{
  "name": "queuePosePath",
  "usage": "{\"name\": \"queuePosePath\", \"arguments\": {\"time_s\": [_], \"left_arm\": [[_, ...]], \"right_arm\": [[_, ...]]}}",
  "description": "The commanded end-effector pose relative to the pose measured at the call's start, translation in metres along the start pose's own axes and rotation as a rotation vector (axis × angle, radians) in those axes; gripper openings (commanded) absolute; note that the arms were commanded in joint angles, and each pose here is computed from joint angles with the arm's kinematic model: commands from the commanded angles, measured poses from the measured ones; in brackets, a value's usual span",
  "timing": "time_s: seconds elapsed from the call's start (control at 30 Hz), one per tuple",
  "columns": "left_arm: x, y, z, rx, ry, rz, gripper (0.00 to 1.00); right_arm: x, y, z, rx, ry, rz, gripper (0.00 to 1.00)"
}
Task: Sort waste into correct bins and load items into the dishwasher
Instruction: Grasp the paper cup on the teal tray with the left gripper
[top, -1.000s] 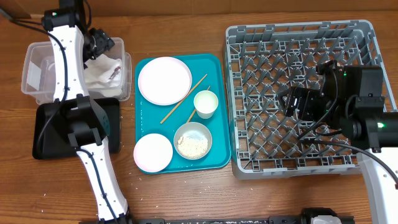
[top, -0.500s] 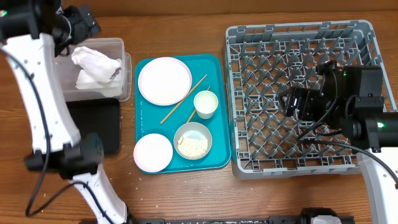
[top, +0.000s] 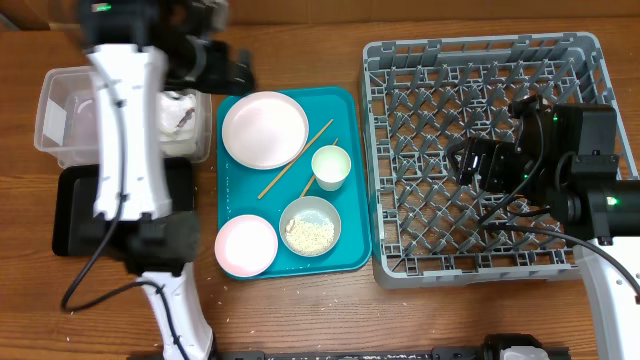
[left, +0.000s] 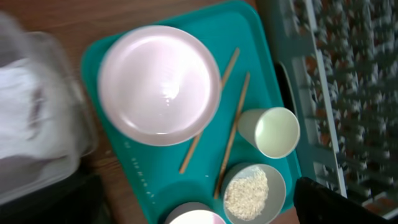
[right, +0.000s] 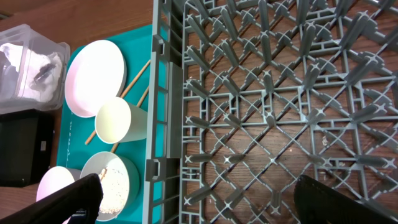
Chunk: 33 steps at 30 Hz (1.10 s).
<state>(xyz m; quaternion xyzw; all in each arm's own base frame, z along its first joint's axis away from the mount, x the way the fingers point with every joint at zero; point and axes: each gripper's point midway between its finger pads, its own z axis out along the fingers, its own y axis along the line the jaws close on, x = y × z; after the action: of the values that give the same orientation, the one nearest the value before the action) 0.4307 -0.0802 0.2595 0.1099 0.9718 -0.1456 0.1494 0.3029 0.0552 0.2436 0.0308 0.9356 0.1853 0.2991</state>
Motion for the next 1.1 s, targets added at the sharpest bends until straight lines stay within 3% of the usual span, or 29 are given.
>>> {"name": "queuePosePath", "arguments": {"time_s": [0.0,0.23,0.4,0.67,0.87,1.07], "left_arm": [[0.007,-0.037,0.046,0.083,0.109,0.195,0.98],[0.029,-0.064,0.13,0.083,0.318,0.282,0.97],[0.042,-0.073,0.16,0.085,0.393,0.297,0.95],[0.055,-0.07,0.18,0.089,0.459,0.286,0.78],[0.063,-0.077,0.185,0.093,0.487,0.293,0.72],[0.063,-0.06,0.188,-0.101,0.496,0.194,0.71]], "right_arm": [[-0.009,0.004,-0.006,-0.013,-0.029,-0.009,1.0],[-0.009,0.004,-0.006,-0.013,-0.028,-0.009,1.0],[-0.008,0.004,-0.006,-0.012,-0.025,-0.008,1.0],[-0.008,0.004,-0.005,-0.012,-0.024,-0.008,1.0],[-0.007,0.002,0.0,-0.009,-0.008,-0.002,1.0],[-0.004,-0.001,0.008,-0.004,0.024,0.01,1.0]]}}
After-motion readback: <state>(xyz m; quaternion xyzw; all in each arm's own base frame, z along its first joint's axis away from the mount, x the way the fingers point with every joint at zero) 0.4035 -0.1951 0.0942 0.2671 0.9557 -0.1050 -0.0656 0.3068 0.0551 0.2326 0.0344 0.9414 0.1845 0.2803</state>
